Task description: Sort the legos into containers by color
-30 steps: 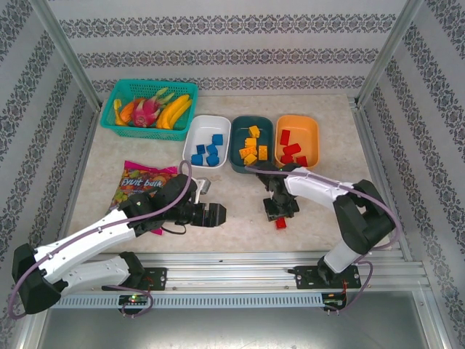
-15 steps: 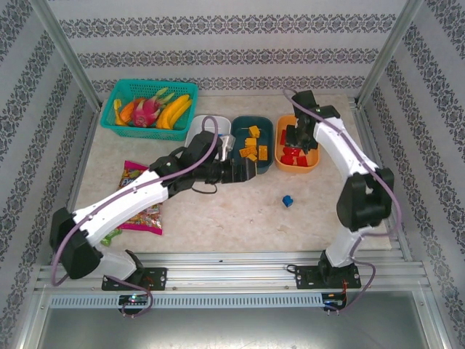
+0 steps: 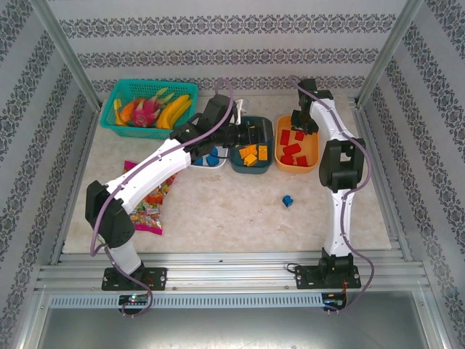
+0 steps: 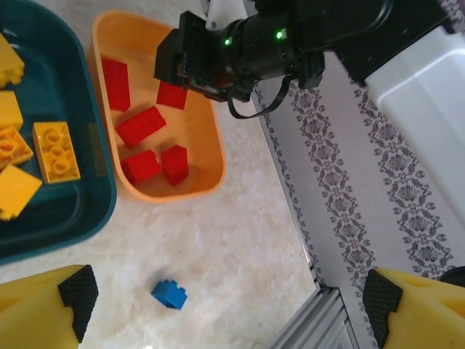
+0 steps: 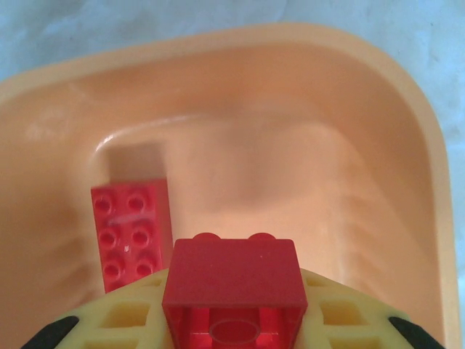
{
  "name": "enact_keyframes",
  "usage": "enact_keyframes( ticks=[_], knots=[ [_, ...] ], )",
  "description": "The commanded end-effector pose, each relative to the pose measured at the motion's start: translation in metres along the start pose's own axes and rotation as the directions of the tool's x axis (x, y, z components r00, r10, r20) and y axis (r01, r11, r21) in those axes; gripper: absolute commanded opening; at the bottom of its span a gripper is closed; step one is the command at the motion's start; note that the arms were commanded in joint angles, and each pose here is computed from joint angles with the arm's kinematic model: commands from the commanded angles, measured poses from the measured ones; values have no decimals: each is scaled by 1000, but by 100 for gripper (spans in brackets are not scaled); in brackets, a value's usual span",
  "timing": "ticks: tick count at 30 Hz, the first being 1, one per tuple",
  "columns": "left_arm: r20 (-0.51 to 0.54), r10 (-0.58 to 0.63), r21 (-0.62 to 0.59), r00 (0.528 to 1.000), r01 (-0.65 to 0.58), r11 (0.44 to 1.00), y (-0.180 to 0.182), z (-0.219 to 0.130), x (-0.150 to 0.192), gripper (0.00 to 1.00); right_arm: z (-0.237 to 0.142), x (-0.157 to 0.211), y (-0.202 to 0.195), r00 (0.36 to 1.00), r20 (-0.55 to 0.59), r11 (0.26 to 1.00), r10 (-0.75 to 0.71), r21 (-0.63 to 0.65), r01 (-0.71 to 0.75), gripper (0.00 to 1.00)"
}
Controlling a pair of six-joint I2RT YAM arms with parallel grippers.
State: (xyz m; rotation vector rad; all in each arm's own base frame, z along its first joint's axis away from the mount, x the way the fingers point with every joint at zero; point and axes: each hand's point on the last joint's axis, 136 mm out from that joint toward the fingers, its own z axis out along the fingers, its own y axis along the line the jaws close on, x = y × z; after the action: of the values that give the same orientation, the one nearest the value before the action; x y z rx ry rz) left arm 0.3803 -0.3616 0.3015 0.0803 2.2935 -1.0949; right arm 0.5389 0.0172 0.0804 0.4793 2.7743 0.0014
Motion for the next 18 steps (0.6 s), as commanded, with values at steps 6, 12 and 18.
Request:
enact_keyframes(
  ticks=[6, 12, 18],
  knots=[
    [12, 50, -2, 999, -50, 999, -7, 12, -26, 98, 32, -3, -5, 997, -68, 1000, 25, 5, -25, 25],
    [25, 57, -109, 998, -54, 993, 8, 11, -32, 99, 38, -1, -5, 995, -87, 999, 43, 7, -42, 39],
    [47, 42, -172, 998, -33, 985, 17, 5, -36, 99, 10, -11, 0, 998, -45, 998, 51, -26, -52, 59]
  ],
)
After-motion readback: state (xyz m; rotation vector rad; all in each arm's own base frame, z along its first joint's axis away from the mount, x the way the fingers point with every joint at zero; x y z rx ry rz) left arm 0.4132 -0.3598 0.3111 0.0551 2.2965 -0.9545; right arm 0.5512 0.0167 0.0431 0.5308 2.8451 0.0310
